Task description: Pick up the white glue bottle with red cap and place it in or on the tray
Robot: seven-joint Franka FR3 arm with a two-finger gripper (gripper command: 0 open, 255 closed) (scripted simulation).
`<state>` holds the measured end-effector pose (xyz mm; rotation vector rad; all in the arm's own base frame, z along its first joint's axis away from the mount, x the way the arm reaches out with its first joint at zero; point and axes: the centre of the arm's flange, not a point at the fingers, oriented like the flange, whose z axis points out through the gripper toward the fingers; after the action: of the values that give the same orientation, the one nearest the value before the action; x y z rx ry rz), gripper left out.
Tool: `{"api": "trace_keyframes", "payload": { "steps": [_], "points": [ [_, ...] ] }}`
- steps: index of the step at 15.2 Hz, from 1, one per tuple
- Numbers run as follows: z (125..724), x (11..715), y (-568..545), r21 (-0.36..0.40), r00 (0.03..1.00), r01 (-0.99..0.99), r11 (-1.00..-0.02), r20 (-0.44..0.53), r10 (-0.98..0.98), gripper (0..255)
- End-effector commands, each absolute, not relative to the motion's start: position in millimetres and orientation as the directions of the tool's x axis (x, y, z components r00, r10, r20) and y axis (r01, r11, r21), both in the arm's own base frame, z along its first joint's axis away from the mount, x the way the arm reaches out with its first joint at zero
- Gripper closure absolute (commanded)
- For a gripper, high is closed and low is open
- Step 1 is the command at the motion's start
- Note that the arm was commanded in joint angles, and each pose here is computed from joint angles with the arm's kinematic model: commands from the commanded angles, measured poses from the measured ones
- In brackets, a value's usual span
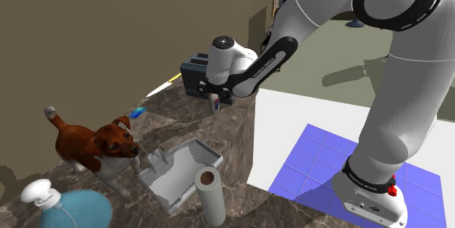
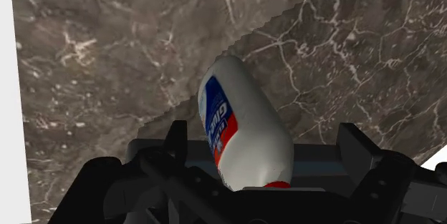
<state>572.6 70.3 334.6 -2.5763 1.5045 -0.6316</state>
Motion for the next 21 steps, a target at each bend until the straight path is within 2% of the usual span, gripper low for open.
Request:
{"api": "trace_keyframes", "payload": {
  "steps": [1, 4, 5, 14, 21],
  "points": [
    [334.0, 573.0, 70.4, -0.282, 0.429, -0.813, -0.510, 0.304, -0.851, 0],
    [334.0, 573.0, 70.4, -0.282, 0.429, -0.813, -0.510, 0.304, -0.851, 0],
    [334.0, 573.0, 70.3, -0.282, 0.429, -0.813, -0.510, 0.304, -0.851, 255],
    [334.0, 573.0, 70.4, -0.282, 0.429, -0.813, -0.510, 0.304, -0.851, 255],
    [370.9, 573.0, 70.4, -0.282, 0.429, -0.813, -0.510, 0.304, -0.851, 255]
  ]
}}
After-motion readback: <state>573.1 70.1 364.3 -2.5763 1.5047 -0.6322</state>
